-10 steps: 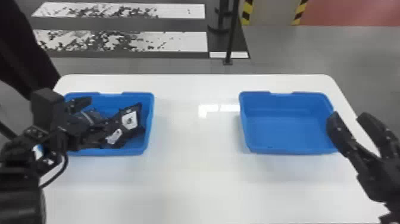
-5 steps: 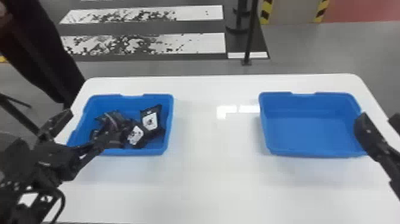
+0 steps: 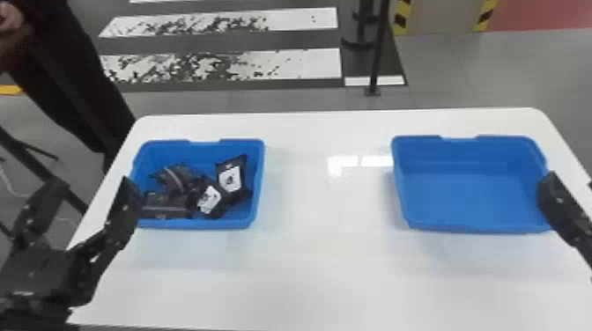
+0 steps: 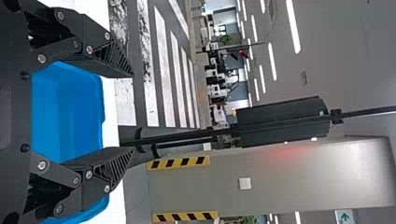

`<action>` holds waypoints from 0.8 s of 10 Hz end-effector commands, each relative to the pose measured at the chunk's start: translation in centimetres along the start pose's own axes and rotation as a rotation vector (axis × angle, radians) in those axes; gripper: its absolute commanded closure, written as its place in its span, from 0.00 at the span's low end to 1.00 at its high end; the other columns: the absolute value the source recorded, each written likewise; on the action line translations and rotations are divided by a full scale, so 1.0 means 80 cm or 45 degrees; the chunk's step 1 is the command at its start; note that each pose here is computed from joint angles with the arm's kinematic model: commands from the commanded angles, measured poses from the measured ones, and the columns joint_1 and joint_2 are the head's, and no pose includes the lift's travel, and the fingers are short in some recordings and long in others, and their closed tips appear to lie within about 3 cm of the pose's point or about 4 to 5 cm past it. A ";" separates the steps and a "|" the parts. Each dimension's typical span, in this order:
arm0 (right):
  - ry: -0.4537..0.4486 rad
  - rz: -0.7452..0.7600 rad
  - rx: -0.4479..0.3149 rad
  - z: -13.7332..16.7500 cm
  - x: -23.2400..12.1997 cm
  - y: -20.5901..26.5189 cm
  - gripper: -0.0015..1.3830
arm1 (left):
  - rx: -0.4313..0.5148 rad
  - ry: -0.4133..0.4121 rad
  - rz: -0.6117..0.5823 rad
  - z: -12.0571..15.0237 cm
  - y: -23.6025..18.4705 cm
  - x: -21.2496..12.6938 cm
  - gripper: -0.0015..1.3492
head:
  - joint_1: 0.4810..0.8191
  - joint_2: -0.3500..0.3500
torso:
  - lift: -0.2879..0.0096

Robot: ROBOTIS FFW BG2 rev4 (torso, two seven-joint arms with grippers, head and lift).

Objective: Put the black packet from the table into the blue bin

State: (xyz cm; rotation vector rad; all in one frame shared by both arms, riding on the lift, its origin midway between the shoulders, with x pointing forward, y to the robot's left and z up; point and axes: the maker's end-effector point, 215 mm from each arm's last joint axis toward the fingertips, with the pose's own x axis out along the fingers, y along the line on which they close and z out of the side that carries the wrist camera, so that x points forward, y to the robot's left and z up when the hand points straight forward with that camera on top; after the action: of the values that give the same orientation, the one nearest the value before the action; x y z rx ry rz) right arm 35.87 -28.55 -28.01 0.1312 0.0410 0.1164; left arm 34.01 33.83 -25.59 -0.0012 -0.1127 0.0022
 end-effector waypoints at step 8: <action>0.001 -0.001 0.001 -0.001 0.000 0.000 0.37 | -0.059 0.017 -0.046 -0.006 -0.020 0.006 0.15 | 0.63 0.59 | 0.60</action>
State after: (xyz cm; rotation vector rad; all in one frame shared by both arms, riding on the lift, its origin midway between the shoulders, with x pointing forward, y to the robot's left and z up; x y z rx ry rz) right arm 35.86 -28.52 -28.09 0.1324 0.0424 0.1168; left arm 34.52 32.27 -26.03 -0.0435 -0.0992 -0.0366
